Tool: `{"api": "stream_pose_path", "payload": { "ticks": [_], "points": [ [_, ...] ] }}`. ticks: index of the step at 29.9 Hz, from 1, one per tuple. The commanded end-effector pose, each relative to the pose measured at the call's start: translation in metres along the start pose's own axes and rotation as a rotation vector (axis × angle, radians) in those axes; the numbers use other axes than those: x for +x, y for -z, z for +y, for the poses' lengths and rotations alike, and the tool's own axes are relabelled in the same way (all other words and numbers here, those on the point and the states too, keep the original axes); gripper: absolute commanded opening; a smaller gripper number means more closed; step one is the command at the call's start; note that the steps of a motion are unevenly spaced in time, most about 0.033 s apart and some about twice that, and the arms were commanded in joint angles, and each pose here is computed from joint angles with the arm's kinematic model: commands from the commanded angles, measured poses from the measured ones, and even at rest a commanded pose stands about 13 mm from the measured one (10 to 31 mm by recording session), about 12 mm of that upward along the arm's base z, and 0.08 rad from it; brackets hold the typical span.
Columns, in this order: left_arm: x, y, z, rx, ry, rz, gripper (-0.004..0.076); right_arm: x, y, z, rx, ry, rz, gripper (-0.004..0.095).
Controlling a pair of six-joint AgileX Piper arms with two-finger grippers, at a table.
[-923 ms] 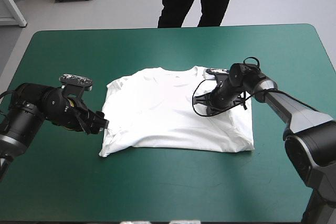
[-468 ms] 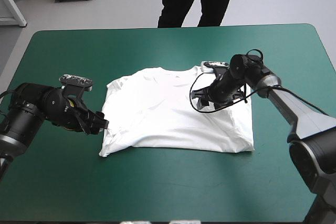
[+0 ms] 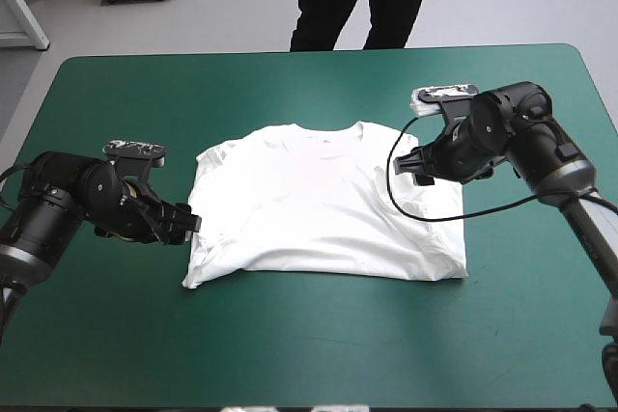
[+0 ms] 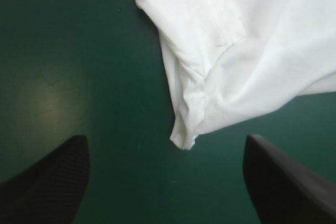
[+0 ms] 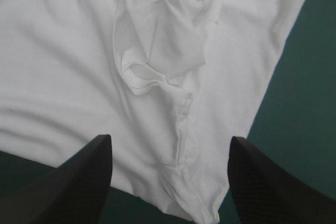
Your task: Fold the cloth
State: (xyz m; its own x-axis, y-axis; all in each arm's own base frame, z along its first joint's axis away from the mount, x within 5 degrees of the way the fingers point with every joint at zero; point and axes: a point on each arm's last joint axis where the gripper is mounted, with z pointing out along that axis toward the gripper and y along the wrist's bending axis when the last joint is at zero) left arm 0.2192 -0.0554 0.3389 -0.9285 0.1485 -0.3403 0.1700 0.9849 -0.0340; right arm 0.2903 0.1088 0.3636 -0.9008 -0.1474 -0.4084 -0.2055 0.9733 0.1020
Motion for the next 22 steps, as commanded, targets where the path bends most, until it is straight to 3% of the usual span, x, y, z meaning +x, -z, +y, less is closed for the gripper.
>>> {"api": "stream_pose_path", "payload": {
  "ticks": [1,10,22],
  "points": [
    [0.000,0.001,-0.001,0.002,0.028,-0.009,0.0580,0.002,0.037,-0.002,0.008,-0.012,-0.118,0.0602],
    [0.012,-0.040,-0.001,0.010,0.037,0.075,0.0580,0.006,0.043,-0.002,0.008,-0.017,-0.119,0.0500],
    [0.015,-0.088,-0.006,0.061,0.081,0.139,0.0562,0.006,0.043,-0.002,0.008,-0.017,-0.117,0.0486]
  ]
}}
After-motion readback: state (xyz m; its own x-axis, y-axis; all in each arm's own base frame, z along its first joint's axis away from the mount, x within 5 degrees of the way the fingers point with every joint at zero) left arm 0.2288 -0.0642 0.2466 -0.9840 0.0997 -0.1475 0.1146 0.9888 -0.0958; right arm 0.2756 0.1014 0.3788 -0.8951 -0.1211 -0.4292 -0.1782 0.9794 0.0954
